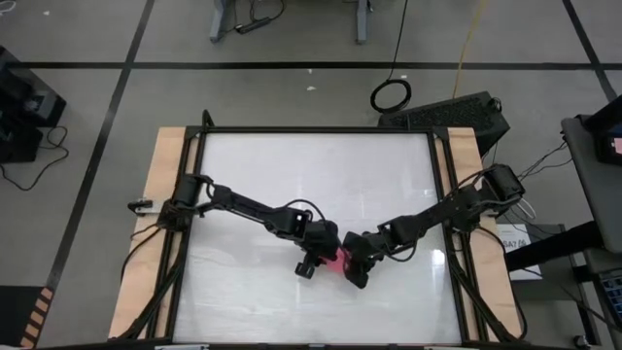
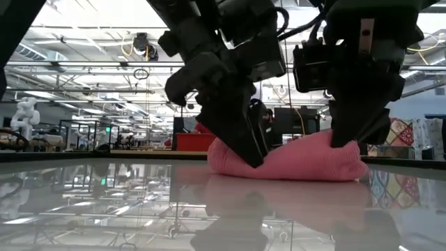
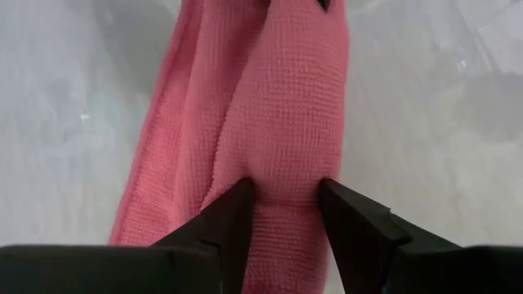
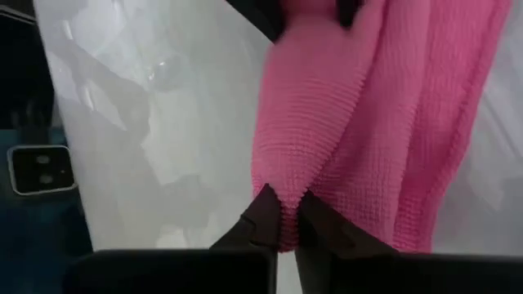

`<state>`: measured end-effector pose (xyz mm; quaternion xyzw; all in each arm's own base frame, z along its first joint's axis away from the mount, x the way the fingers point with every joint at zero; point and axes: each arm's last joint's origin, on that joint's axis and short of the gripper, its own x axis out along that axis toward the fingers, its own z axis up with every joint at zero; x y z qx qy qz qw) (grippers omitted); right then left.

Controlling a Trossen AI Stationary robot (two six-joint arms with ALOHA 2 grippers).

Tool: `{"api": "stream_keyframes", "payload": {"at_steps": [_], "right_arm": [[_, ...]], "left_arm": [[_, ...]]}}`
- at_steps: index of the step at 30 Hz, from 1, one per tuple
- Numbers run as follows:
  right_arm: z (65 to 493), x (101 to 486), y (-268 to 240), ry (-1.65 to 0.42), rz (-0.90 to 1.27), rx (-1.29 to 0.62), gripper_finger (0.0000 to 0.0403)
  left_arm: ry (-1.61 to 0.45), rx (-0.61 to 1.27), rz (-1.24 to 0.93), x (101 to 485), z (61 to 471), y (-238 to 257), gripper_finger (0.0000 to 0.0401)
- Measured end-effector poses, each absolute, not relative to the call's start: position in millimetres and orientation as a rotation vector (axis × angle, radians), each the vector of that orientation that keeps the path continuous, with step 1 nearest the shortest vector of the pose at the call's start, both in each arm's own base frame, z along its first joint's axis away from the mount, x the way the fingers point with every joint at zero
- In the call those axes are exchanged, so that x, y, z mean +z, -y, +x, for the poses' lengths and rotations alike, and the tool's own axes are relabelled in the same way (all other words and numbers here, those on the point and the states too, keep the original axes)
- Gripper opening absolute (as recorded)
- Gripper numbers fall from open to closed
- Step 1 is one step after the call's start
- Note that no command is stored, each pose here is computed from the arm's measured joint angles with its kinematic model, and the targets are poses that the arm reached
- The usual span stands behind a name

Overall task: Roll towel
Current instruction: Roll the pink towel, then return to Home Position

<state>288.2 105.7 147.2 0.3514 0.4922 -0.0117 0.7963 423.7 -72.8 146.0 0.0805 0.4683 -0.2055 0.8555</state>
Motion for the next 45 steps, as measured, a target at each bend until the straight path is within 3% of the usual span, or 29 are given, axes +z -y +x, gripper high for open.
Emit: {"api": "stream_keyframes", "payload": {"at_steps": [3, 7, 12, 17, 22, 27, 37, 45], "right_arm": [[288.8, 147.6, -105.7, -1.047, 0.746, -0.022, 0.0034], [287.3, 155.1, -105.2, -1.019, 0.691, 0.019, 0.0095], [278.2, 190.6, -100.5, -0.878, 0.584, 0.075, 0.0186], [251.5, 242.7, -86.7, -0.663, 0.397, 0.038, 0.0234], [211.4, 289.0, -67.6, -0.436, 0.232, -0.009, 0.0234], [167.5, 291.9, -45.7, -0.249, 0.158, -0.069, 0.0210], [128.6, 215.1, -21.2, 0.098, 0.195, -0.118, 0.0179], [122.4, 173.3, -11.2, 0.057, 0.153, -0.186, 0.0168]], "left_arm": [[-0.996, -0.427, 0.166, 143.6, 424.0, 68.9, 0.0153], [-0.993, -0.409, 0.157, 150.6, 423.1, 59.9, 0.0153], [-0.929, -0.370, 0.148, 194.4, 413.1, 44.4, 0.0153], [-0.801, -0.278, 0.149, 251.3, 394.0, 25.0, 0.0153], [-0.630, -0.157, 0.106, 297.3, 358.8, -3.1, 0.0153], [-0.481, -0.032, 0.045, 307.1, 305.2, -23.9, 0.0153], [-0.315, 0.184, -0.102, 237.7, 218.4, -24.2, 0.0153], [-0.275, 0.262, -0.178, 191.1, 193.0, -23.0, 0.0153]]}}
